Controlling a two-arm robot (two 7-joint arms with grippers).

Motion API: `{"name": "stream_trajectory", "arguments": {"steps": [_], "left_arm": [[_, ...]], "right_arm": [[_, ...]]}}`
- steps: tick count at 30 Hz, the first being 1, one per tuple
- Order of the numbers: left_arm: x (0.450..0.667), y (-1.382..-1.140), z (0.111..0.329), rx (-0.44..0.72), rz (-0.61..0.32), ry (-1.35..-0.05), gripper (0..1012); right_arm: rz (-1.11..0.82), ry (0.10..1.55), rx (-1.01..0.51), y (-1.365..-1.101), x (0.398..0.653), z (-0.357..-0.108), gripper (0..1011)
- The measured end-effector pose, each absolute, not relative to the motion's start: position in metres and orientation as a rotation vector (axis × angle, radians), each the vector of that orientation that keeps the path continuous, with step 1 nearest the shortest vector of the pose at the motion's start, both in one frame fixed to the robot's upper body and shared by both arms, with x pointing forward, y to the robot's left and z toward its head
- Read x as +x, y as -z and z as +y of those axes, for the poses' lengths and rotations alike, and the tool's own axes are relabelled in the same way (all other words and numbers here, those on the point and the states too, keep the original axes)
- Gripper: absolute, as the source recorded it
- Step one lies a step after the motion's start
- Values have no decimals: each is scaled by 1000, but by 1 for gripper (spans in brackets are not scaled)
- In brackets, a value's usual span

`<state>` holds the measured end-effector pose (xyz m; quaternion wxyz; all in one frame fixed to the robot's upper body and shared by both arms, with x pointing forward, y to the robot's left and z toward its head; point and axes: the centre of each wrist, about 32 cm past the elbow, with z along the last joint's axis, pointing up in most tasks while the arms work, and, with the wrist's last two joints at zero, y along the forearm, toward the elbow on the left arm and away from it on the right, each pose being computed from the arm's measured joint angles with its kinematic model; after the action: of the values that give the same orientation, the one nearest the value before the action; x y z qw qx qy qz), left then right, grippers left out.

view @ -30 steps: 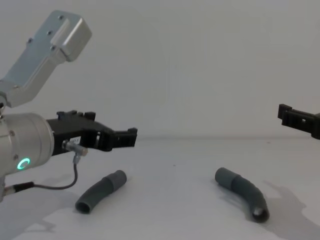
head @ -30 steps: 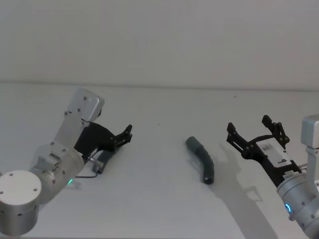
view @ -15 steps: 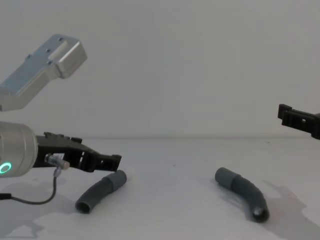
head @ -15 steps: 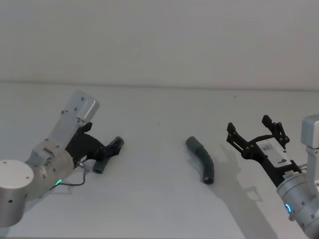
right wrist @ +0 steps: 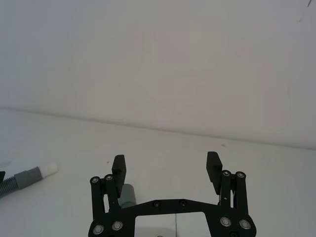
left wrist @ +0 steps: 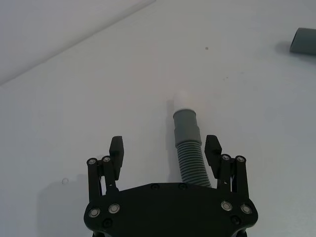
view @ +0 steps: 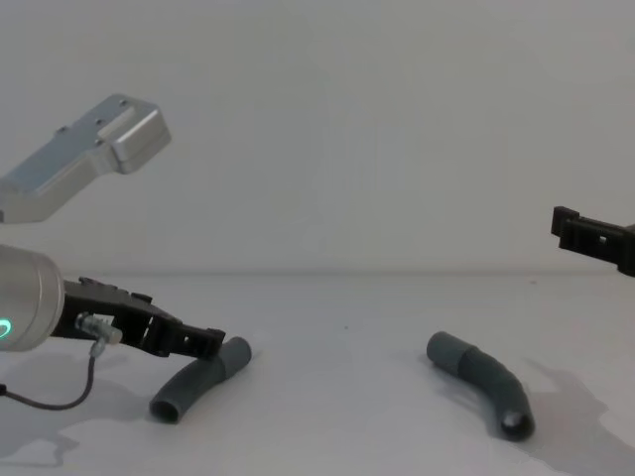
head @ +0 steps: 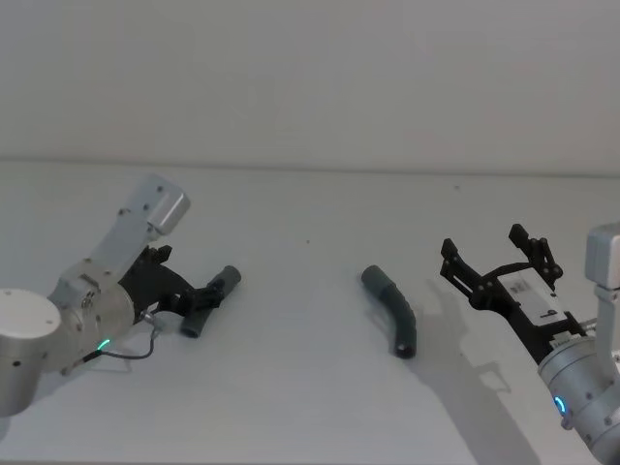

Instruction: Use both hands to pick up one end of the pipe from the table, align the ends, and insert them.

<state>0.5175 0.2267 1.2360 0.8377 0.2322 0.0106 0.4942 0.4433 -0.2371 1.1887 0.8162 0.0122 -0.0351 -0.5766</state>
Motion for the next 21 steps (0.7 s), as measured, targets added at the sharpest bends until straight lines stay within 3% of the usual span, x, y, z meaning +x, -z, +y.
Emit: {"name": "stream_trajectory", "arguments": {"steps": [21], "left_arm": [[540,-1245,228,530,83,-1001,1000]], "right_arm": [[-75,1229,26,-1189,443,-237,1001]]}}
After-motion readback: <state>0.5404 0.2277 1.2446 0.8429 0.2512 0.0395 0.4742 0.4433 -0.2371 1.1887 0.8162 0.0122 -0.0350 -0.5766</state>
